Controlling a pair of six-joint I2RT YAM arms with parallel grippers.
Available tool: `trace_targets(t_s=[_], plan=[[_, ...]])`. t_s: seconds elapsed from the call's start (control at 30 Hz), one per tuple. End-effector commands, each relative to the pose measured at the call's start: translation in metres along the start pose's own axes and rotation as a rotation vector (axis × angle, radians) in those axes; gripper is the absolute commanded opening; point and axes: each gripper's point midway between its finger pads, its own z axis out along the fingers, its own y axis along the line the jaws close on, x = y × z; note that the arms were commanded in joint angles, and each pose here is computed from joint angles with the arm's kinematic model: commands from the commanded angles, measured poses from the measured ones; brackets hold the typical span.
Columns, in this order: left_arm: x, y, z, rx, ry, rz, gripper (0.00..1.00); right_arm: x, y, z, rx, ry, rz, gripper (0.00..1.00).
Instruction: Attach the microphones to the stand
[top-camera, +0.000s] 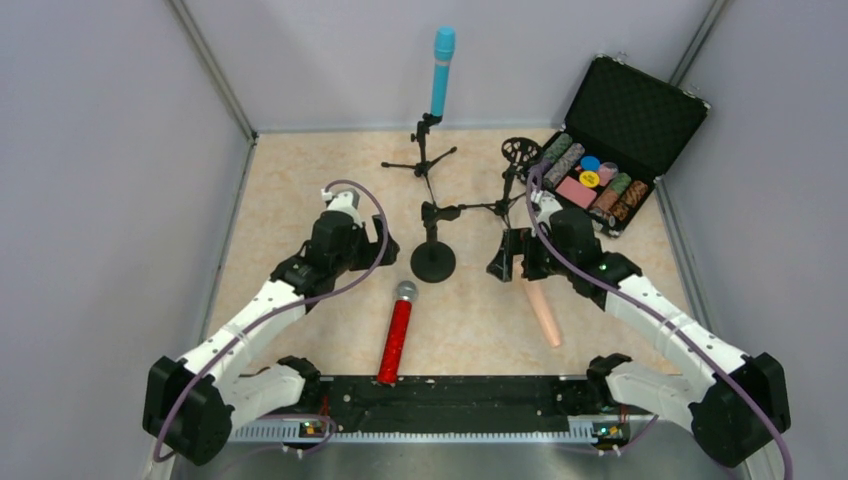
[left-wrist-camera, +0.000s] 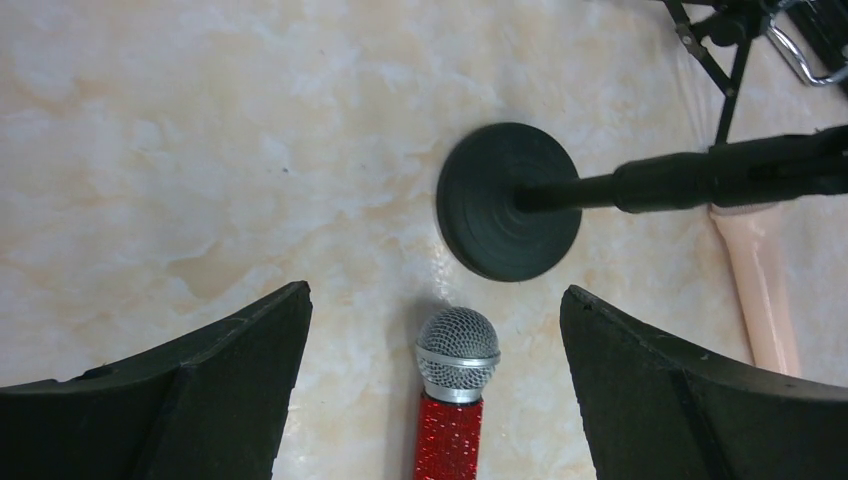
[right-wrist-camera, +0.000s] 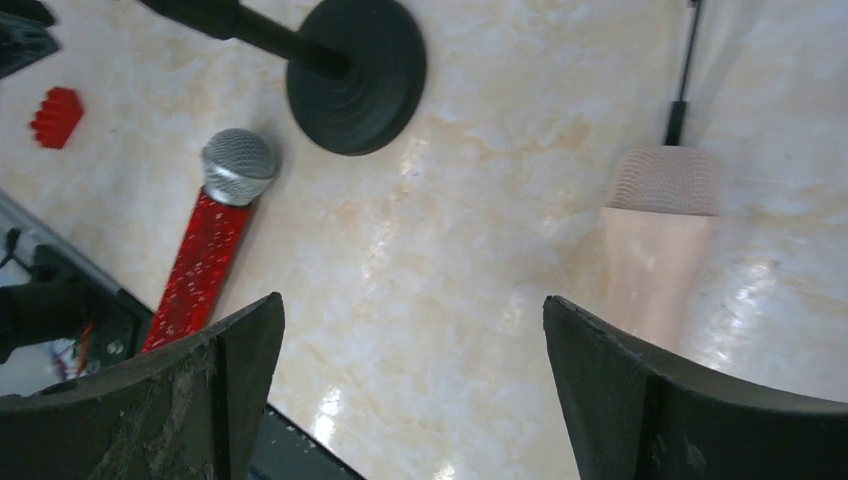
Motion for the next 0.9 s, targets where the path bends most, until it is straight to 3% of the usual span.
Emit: trace_targets(t_s=[0.0,0.17,0.43,0.63,0.87], plan=[[-0.027,0.025,-0.010,-0.154,-0.102,0.049,0.98,-0.008,-0.041,-0.012,0.258,0.056,-0.063,0.99],[-0.053,0.016,-0.016,-0.138,-0.186,0.055,0.97,-0.015,-0.067,-0.013,0.421,0.100,-0.095,0.99],[-0.092,0.004,-0.033,-0.115,-0.323,0.147,0.96,-0.008,-0.085,-0.007,0.503,0.163,-0.119,0.99],[-0.108,-0.012,-0.041,-0.042,-0.387,0.229,0.96,-0.031,-0.071,0.000,0.443,0.116,-0.126,0.99],[-0.139,-0.041,-0.056,0.054,-0.468,0.334,0.97,-0.085,-0.049,-0.004,0.290,-0.026,-0.056,0.99]])
